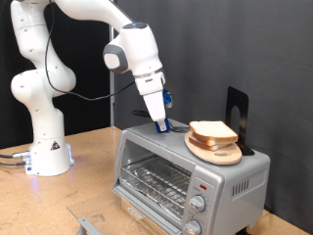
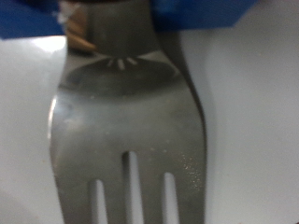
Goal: Make a piece of toast with the oven
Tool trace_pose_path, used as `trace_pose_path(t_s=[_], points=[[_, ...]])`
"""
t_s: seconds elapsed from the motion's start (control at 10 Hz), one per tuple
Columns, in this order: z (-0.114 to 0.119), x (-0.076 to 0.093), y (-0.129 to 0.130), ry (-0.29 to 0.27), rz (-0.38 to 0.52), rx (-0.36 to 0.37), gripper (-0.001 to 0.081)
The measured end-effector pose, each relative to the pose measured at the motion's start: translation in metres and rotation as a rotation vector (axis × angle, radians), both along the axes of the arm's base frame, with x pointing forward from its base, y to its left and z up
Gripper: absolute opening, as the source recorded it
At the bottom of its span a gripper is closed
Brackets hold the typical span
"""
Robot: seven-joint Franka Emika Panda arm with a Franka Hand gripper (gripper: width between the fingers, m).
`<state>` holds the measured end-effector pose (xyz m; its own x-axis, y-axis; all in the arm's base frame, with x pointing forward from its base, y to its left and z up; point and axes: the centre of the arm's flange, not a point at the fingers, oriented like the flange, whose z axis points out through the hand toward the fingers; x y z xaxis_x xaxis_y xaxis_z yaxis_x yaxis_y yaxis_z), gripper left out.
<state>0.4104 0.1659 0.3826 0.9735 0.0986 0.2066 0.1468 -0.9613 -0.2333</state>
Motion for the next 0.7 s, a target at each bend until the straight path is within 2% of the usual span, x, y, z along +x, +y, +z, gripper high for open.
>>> trace_pose_path(t_s=[0.4, 0.5, 0.6, 0.7], points=[[-0.0027, -0.0042, 0.0046, 0.024, 0.016, -0.006, 0.0808], [-0.0029, -0.0047, 0.0052, 0.026, 0.018, -0.007, 0.0717], [-0.0031, -0.0052, 0.0061, 0.026, 0.020, -0.007, 0.0717], [-0.0033, -0.0056, 0.0068, 0.026, 0.022, -0.008, 0.0512]])
